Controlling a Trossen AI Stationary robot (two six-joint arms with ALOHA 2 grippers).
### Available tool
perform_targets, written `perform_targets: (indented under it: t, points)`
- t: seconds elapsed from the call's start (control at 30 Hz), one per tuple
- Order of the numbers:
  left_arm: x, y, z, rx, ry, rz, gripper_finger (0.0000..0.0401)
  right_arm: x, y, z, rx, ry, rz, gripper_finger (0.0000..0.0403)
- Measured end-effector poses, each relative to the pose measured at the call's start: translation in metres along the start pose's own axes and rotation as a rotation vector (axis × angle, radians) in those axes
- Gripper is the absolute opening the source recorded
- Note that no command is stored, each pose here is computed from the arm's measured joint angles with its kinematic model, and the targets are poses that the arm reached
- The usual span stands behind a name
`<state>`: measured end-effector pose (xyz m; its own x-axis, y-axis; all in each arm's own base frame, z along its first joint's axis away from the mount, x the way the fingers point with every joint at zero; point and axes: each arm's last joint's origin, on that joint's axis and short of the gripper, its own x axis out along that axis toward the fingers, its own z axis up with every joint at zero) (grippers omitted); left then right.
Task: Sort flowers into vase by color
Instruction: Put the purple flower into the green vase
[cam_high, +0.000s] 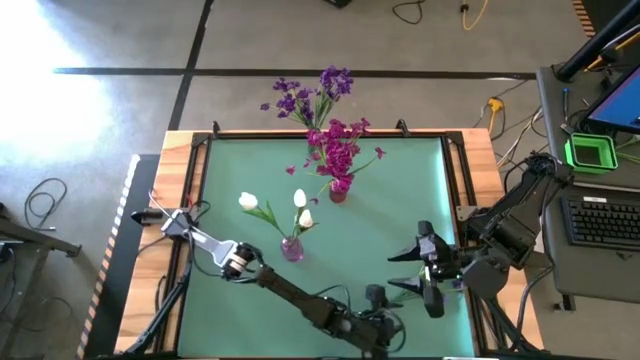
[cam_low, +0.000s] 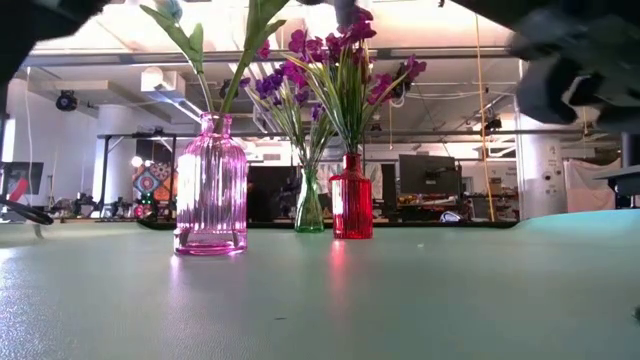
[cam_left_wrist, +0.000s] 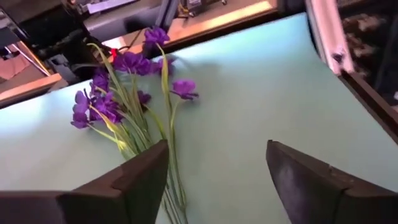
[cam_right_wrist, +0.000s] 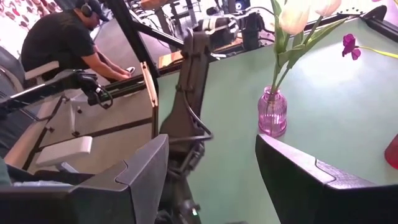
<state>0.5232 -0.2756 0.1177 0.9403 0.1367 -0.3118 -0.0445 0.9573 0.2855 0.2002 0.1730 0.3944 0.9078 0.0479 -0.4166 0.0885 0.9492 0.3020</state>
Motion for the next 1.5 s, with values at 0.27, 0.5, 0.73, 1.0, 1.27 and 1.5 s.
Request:
perform_targets:
  t: [0.27, 0.5, 0.73, 1.0, 1.27, 1.5]
  points:
    - [0.024, 0.01, -0.021, 0.0, 0.04, 0.023, 0.0276, 0.0, 0.0, -0.001, -0.005, 0.005, -0.004, 0.0233]
    - [0.033, 0.026, -0.021, -0.02, 0.039, 0.054, 0.0276, 0.001, -0.001, -0.002, -0.036, 0.007, -0.006, 0.0233]
    - [0.047, 0.047, -0.027, -0.11, 0.051, -0.013, 0.0276, 0.001, -0.001, -0.001, -0.062, 0.007, -0.005, 0.0233]
    - [0.055, 0.052, -0.042, -0.123, 0.098, -0.012, 0.026, 0.001, -0.001, -0.002, -0.064, 0.007, -0.005, 0.0233]
    - [0.055, 0.052, -0.044, -0.142, 0.112, 0.026, 0.0128, 0.001, -0.001, -0.002, -0.064, 0.007, -0.005, 0.0233]
    - [0.055, 0.053, -0.048, -0.187, 0.134, 0.044, 0.0008, 0.001, -0.001, -0.002, -0.064, 0.006, -0.006, 0.0233]
